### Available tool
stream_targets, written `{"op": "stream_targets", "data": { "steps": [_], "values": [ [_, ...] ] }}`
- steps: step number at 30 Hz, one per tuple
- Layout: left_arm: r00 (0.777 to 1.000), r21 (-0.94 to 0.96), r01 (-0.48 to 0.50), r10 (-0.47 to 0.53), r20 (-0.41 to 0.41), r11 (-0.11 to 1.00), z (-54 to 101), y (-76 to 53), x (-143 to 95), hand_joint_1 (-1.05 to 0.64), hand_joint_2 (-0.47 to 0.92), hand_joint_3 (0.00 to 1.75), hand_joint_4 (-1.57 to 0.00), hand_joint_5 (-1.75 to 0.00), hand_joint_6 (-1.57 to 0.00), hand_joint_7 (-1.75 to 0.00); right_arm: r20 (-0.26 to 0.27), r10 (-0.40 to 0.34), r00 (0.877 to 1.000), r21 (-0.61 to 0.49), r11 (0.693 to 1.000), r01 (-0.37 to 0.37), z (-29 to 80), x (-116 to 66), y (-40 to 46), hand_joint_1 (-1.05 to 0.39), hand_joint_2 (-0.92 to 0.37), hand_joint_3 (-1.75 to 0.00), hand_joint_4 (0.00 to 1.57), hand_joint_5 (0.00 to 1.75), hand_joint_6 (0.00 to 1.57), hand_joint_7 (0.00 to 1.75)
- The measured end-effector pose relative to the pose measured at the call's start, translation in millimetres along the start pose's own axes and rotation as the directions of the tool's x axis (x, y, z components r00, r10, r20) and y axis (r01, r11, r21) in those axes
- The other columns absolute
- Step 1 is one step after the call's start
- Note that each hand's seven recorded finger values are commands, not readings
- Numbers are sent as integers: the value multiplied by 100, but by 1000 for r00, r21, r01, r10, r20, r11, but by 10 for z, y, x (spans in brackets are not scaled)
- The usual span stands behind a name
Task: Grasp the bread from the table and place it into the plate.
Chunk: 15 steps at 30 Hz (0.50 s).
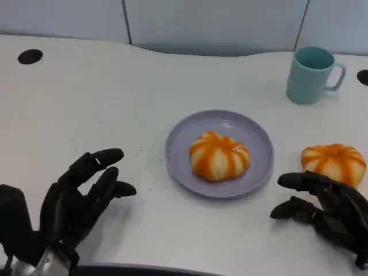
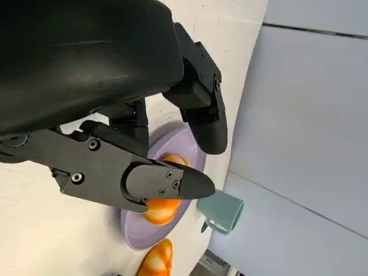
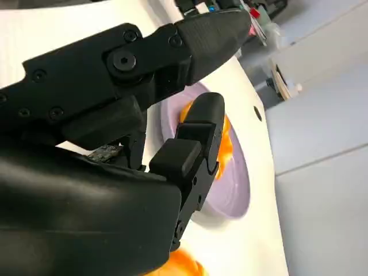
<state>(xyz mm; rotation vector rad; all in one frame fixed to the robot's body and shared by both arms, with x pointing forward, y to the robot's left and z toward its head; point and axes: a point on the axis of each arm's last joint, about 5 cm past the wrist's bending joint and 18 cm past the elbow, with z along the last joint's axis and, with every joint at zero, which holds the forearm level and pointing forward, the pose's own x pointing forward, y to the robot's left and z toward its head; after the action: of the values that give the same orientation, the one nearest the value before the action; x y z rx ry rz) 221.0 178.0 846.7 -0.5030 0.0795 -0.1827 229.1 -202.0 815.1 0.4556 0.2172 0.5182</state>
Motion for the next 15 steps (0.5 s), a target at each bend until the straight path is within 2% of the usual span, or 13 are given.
{"op": "stream_targets", "data": {
  "steps": [9,15],
  "values": [
    [1000,21,10,-9,-15,1000,-8,2,-3,-42,92,37,-53,-155,-56,-104,1,7,1000,1,1000,-7,1,-4,-2,-40,-92,-9,69,105,85,49],
    [999,28,8,-7,-37,1000,-86,37,-47,-44,92,34,-56,-156,-56,-107,5,6,1000,-9,1000,-6,0,-24,0,-39,-92,-10,68,106,83,51]
  ]
}}
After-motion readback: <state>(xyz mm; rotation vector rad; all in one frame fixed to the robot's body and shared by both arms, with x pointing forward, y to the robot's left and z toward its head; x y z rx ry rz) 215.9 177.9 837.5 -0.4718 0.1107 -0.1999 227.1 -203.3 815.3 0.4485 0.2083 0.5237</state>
